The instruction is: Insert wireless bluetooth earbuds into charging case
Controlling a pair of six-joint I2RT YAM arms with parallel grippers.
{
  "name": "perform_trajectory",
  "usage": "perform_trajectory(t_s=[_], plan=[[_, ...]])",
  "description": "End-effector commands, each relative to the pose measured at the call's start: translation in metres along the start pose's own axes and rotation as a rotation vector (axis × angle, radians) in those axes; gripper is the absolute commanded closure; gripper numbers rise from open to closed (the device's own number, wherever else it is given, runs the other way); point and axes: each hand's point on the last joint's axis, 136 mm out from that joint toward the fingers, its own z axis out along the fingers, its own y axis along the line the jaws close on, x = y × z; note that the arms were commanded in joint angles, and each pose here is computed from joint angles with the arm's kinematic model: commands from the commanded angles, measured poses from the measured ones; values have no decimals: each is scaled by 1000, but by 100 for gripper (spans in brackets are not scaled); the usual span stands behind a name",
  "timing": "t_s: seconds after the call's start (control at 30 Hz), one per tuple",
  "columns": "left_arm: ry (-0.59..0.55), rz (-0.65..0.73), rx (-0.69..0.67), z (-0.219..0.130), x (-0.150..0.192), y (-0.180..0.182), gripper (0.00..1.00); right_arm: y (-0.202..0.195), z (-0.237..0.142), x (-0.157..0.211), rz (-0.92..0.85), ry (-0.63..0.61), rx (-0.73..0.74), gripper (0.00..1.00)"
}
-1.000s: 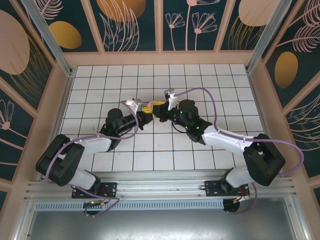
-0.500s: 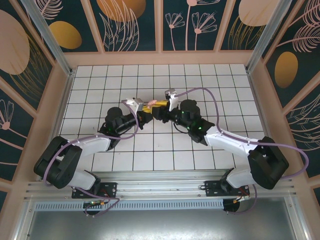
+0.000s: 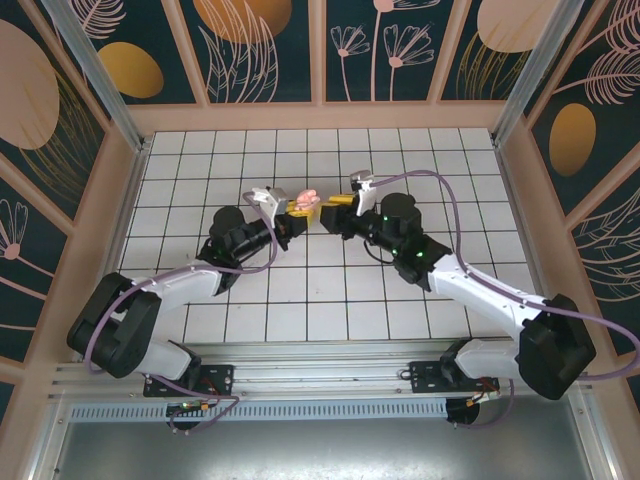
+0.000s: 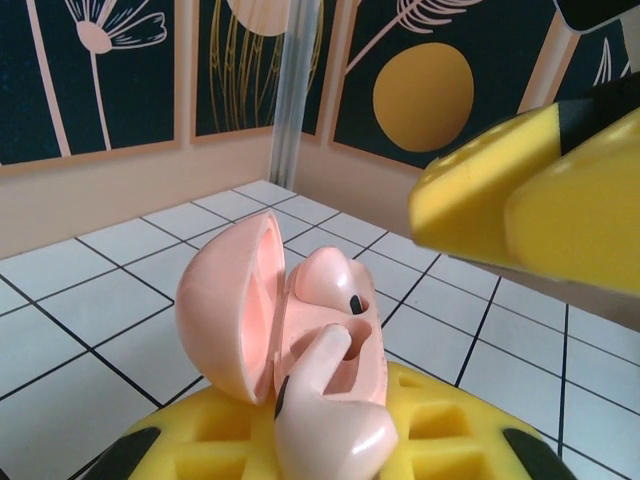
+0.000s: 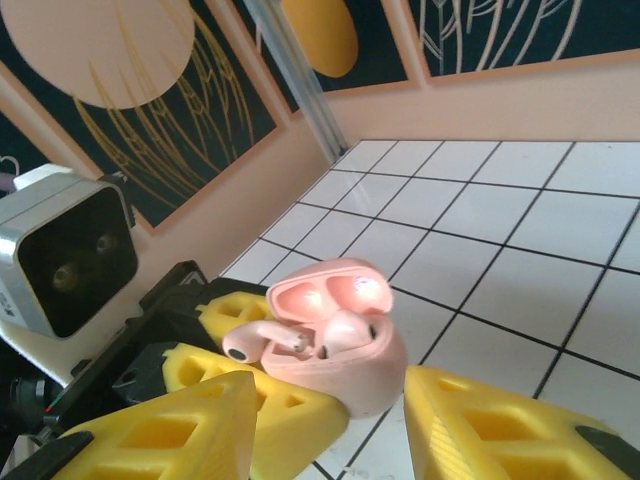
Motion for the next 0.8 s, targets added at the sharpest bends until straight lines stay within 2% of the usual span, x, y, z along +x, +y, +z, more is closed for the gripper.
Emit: perform_trajectory(t_s=[0.0,0.3,0.6,0.77], plan=[[55,7,-7,7,12,7,95,-14,-9,3,61,43,47,56],[275,-3,-92,12,63,31,95,-68,-18,52,258,202,176,57],[483,65,-191,9,91,53,96,-101,-13,102,447,320,233,58],[583,121,-223,6,99,59,95,-110,-9,114,508,322,240,58]])
